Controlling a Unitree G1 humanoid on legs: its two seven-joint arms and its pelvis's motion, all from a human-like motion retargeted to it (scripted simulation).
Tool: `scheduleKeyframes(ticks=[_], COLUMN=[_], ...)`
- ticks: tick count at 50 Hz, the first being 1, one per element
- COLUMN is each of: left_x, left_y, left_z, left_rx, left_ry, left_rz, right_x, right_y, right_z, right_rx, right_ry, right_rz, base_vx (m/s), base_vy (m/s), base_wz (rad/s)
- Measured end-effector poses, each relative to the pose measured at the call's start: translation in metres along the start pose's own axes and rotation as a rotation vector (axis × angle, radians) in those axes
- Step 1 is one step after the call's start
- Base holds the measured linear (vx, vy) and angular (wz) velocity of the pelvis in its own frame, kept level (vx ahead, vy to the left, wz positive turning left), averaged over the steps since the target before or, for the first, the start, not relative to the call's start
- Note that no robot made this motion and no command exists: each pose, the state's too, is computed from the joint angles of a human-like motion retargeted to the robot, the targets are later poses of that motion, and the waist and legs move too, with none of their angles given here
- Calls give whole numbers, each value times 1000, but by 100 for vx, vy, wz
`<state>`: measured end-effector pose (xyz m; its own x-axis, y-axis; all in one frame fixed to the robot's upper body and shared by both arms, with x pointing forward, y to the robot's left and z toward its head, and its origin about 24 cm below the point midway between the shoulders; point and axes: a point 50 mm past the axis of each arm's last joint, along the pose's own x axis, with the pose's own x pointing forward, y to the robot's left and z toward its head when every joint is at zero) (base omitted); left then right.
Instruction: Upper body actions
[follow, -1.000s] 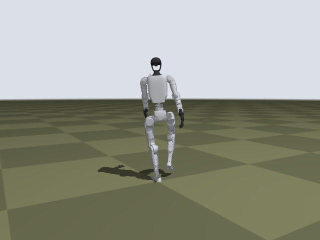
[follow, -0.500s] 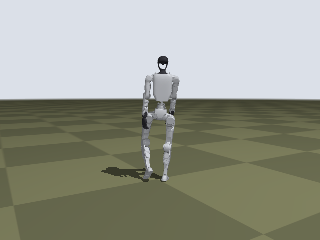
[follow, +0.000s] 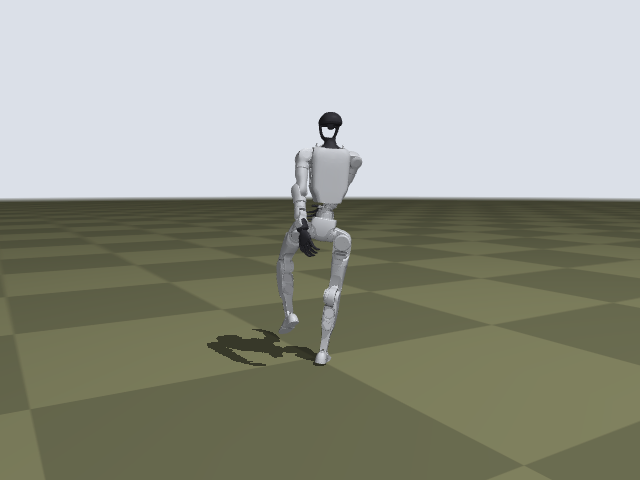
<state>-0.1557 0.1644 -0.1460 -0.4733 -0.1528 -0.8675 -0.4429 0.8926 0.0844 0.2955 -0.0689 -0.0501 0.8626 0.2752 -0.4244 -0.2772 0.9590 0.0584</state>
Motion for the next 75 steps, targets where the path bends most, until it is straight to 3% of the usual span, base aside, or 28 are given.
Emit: scheduleKeyframes(ticks=[15,26,30,36,40,44,48,53,63,69,75], left_x=[-48,-87,-133,-258,-323,-349,-340,-281,-154,-136,-115], left_y=[-14,-65,-112,-180,-205,-214,-210,-199,-168,-158,-118], left_z=[140,193,239,302,312,312,312,302,245,233,224], left_rx=[108,336,243,185,227,268,278,314,301,361,414], left_ry=[-462,-550,-815,-1302,-1535,-1634,-1620,-1441,-1006,-955,-877], left_rz=[68,106,-14,-159,-247,-284,-263,-210,-183,-161,-68], right_x=[-84,-233,-286,-359,-402,-417,-395,-336,-236,-231,-263], right_y=[-18,-52,-58,-64,-59,-54,-52,-49,-56,-57,-52], right_z=[-147,-248,-263,-273,-275,-276,-277,-276,-250,-247,-258], right_rx=[-25,-135,-137,-37,90,208,275,267,-184,-354,-199], right_ry=[514,1172,1332,1586,1710,1735,1634,1419,1144,1124,1268], right_rz=[-52,-101,-99,-125,-214,-366,-425,-310,-31,4,-45], base_vx=[16,25,2,-9,6,9,6,4,-6,-21,-27], base_vy=[1,7,10,9,-1,1,6,4,-3,-14,-9], base_wz=[60,34,-33,90,68,-8,-58,-77,-61,-25,-2])
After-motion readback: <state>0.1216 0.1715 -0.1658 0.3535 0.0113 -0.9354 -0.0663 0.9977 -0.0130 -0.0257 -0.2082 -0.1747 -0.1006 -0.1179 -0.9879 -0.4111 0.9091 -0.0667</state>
